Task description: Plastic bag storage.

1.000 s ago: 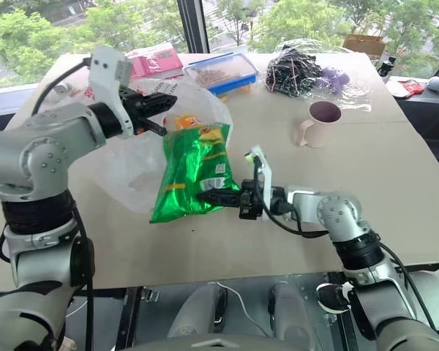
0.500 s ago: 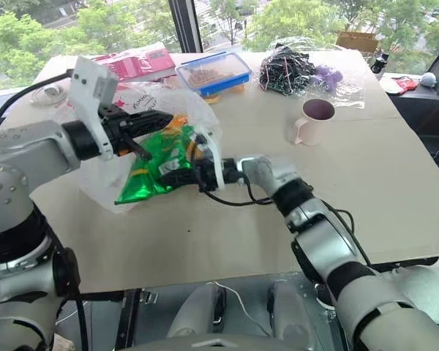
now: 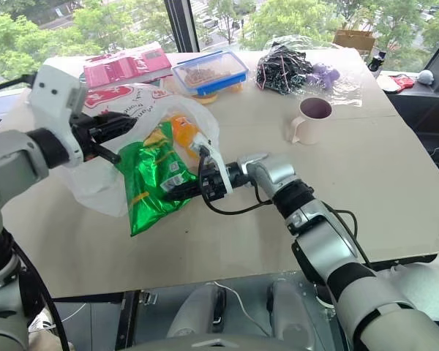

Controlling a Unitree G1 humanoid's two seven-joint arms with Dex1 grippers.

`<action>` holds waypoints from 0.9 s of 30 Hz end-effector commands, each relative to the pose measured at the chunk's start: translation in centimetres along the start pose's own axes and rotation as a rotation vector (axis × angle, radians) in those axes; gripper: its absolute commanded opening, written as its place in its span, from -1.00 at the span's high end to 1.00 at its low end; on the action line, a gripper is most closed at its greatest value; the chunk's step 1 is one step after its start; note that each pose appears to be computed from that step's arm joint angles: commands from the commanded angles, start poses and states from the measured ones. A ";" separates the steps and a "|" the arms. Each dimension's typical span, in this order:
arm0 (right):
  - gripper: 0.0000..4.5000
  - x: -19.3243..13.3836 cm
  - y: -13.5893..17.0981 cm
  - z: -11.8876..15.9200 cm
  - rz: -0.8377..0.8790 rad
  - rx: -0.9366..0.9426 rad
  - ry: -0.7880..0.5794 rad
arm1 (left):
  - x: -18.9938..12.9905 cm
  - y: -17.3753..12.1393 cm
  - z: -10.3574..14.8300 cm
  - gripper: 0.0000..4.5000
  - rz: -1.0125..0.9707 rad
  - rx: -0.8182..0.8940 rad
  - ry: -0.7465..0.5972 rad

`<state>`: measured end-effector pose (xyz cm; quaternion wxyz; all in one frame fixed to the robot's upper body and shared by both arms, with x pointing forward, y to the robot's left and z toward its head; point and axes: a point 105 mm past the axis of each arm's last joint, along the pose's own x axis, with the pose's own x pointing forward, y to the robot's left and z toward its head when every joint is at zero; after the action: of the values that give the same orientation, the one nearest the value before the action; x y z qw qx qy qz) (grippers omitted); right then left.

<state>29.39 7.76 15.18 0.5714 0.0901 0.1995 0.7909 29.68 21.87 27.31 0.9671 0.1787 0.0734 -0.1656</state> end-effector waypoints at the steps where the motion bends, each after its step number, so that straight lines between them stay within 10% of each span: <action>1: 1.00 0.4 -0.2 0.9 -0.022 -0.058 -0.034 | -2.1 0.0 1.9 -0.21 0.022 0.148 -0.032; 22: 1.00 -3.5 -3.1 -0.1 -0.231 -0.078 -0.054 | 1.5 1.7 -4.0 -0.40 0.270 0.577 0.134; 27: 1.00 -3.0 -2.8 0.2 -0.214 -0.081 -0.065 | 1.7 2.3 -4.2 0.54 0.281 0.640 0.133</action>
<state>33.08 5.30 13.02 0.6669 0.0667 0.1836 0.7191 31.74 24.91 22.85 0.8782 0.4703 0.0763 -0.0423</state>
